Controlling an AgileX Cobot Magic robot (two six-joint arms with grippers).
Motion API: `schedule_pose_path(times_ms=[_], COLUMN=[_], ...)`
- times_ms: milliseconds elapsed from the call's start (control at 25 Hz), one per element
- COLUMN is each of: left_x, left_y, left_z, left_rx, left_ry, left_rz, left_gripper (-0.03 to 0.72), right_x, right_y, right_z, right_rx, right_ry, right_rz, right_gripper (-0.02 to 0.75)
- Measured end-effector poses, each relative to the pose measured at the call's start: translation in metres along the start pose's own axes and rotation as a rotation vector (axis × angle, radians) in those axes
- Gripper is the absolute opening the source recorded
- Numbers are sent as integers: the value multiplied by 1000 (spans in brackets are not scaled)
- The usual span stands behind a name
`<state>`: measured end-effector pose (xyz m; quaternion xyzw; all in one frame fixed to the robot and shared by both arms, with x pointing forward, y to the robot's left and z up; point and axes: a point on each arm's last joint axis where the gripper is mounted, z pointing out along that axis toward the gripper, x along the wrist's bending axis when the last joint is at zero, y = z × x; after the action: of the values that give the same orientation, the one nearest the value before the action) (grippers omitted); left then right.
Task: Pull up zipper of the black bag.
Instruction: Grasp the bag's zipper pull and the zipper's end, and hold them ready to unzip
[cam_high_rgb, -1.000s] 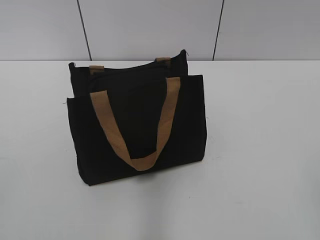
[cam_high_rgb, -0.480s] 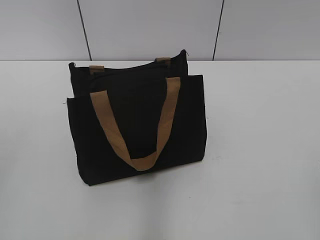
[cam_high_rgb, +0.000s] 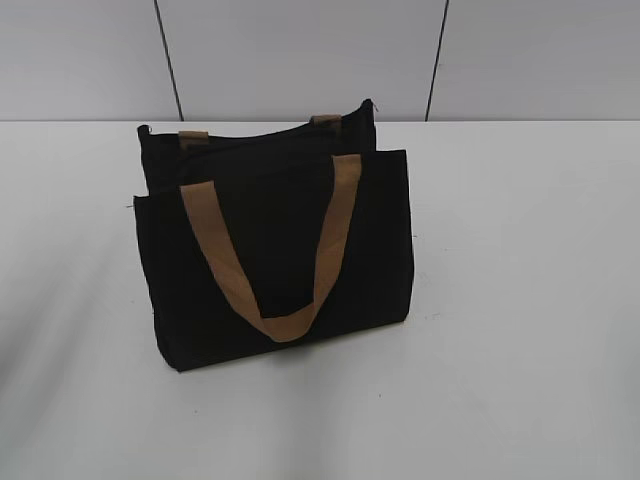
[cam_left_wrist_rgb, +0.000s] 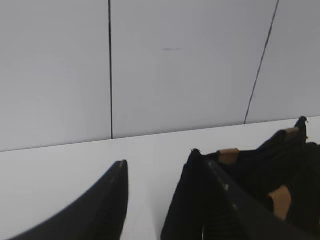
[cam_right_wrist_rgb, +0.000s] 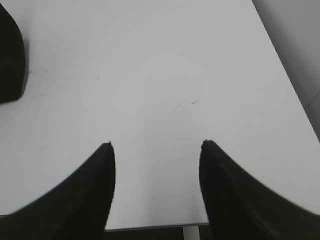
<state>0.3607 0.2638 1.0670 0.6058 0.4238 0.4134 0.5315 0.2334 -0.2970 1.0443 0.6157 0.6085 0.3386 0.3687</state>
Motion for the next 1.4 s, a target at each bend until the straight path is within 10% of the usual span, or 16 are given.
schedule_pose_path(times_ms=[1400], left_x=[-29], left_y=[-157], left_z=[108], left_rx=[338], left_ry=[-130], left_rz=[9], left_gripper=[346], right_x=[0], right_y=[0], right_z=[0], right_rx=[0], right_ry=[0], right_rz=[0], right_gripper=[422])
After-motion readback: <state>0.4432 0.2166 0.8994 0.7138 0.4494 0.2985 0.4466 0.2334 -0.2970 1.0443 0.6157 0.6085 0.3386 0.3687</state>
